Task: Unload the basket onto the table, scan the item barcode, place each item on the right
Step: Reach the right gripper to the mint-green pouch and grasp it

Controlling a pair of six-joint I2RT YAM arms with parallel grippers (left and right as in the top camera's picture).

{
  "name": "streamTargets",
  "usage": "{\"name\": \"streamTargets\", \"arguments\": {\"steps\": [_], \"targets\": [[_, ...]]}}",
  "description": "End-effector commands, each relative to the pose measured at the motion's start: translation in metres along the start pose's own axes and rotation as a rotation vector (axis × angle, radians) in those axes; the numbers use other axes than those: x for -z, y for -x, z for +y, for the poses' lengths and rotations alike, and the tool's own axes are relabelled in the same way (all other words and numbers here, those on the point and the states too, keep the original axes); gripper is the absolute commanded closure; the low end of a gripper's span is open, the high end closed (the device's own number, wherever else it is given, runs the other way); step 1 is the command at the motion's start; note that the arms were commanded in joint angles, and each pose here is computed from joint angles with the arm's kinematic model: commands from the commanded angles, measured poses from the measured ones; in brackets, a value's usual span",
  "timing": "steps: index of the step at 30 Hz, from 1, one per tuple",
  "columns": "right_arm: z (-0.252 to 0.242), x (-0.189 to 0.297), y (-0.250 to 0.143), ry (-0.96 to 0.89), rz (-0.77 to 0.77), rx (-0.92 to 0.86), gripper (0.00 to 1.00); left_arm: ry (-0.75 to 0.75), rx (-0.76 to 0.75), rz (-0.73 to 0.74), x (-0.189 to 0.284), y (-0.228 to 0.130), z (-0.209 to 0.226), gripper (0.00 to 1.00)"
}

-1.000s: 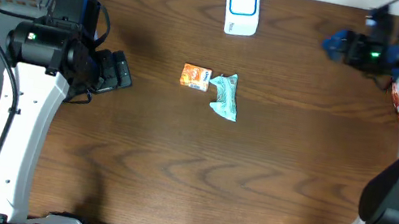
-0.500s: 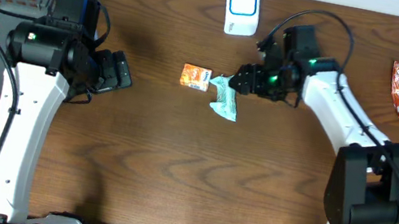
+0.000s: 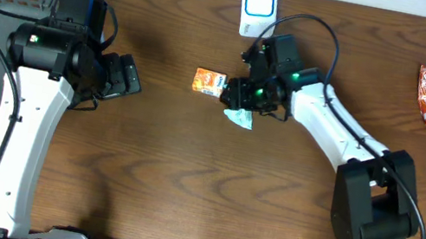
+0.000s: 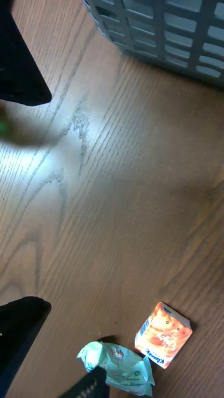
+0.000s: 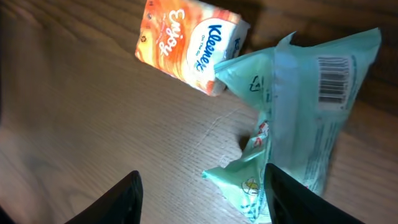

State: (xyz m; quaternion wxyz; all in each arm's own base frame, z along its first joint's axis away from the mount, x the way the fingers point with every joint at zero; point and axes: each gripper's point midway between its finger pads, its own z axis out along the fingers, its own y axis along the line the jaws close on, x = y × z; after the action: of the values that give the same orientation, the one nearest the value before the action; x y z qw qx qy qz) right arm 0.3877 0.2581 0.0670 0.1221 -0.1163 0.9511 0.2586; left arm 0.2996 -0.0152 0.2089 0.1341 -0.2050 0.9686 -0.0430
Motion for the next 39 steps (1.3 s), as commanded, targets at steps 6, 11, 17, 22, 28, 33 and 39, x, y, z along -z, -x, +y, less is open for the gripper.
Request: {"name": "streamTargets", "arguments": {"steps": [6, 11, 17, 22, 28, 33, 39], "targets": [[-0.028, 0.004, 0.006, -0.336, -0.069, 0.030, 0.43, 0.015, 0.011, 0.006, -0.003, 0.000, 0.003, 0.02], [-0.032, 0.006, 0.000, -0.495, -0.081, 0.087, 0.43, 0.015, 0.011, 0.006, -0.003, 0.000, 0.003, 0.02], [-0.018, 0.003, -0.005, -0.556, -0.110, 0.120, 0.50, 0.015, 0.011, 0.006, -0.003, 0.000, 0.003, 0.02], [-0.019, 0.007, -0.003, -0.639, -0.166, 0.091, 0.44, 0.015, 0.011, 0.006, -0.003, 0.000, 0.003, 0.02], [-0.024, 0.004, -0.010, -0.656, -0.173, 0.055, 0.39, 0.015, 0.011, 0.006, -0.003, 0.000, 0.003, 0.02], [-0.034, -0.005, -0.021, -0.656, -0.179, 0.009, 0.27, 0.015, 0.011, 0.006, -0.003, 0.000, 0.003, 0.02], [-0.035, -0.010, -0.020, -0.644, -0.202, 0.009, 0.22, 0.015, 0.011, 0.006, -0.003, 0.000, 0.003, 0.02]]}}
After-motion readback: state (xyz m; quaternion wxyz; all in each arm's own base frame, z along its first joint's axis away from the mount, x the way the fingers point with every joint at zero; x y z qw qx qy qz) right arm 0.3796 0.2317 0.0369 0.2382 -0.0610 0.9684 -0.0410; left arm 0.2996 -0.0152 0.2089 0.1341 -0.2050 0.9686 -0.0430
